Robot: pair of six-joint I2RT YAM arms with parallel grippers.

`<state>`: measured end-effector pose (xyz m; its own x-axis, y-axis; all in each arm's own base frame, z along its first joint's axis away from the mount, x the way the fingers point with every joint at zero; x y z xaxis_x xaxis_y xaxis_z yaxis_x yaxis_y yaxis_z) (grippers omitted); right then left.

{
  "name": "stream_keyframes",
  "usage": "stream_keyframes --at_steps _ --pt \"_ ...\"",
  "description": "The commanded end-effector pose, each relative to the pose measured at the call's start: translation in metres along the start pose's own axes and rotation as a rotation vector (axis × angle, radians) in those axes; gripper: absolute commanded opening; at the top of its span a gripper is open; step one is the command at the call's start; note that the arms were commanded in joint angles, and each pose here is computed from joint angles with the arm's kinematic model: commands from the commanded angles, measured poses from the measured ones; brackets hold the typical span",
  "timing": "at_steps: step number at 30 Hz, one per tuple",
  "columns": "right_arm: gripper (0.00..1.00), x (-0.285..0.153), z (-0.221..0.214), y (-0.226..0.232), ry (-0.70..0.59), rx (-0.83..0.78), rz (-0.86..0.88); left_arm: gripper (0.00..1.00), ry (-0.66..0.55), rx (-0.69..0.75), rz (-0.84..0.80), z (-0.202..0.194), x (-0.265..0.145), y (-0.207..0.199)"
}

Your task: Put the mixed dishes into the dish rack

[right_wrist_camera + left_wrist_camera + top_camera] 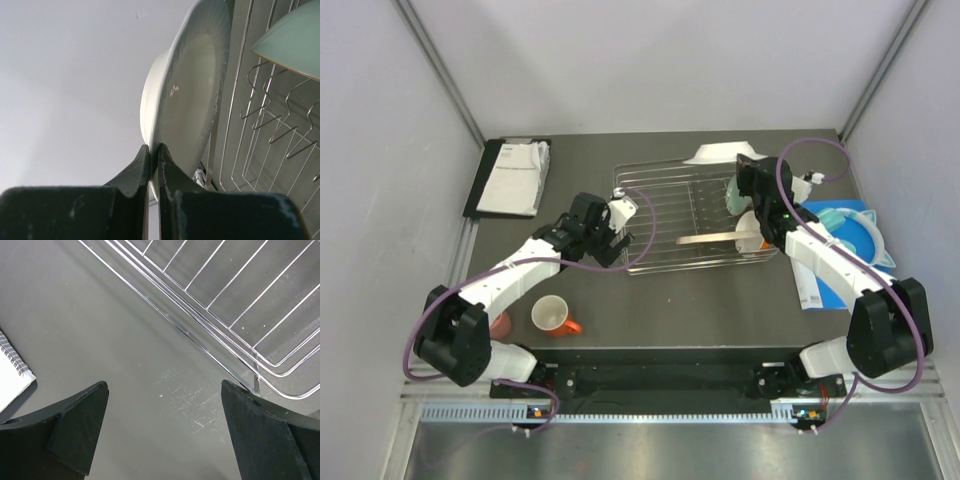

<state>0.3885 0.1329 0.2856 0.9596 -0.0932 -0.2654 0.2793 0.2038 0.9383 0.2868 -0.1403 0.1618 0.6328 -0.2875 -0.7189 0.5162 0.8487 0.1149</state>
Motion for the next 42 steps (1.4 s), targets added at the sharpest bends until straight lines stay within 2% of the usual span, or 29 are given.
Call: stream_keyframes --at_steps 1,11,35,42 --pt "0.0 -0.03 0.018 0.072 -0.011 0.146 0.277 0.99 -0.082 -0.015 -0.022 0.015 -0.004 -0.006" --pt "0.0 -0.034 0.012 0.059 0.024 0.105 0.24 0.99 -0.101 -0.02 -0.023 0.021 -0.008 -0.009" --pt "0.0 -0.014 -0.015 0.029 0.084 0.051 0.143 0.99 -0.126 -0.011 -0.012 0.023 -0.013 -0.008" --pt "0.0 0.013 -0.033 0.015 0.139 0.023 0.088 0.99 -0.138 -0.011 -0.008 0.027 -0.018 -0.007"
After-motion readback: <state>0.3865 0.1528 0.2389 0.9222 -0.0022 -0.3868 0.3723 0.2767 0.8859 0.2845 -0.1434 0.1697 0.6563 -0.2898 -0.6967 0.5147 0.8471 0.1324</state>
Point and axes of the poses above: each gripper's point midway between its finger pads, its own x axis out along the fingers, its own y axis along the line the jaws close on, z = x × y, the point moved 6 cm from there along -x, back along the fingers, and after that the axes turned 15 degrees about -x, right-handed, at the moved point
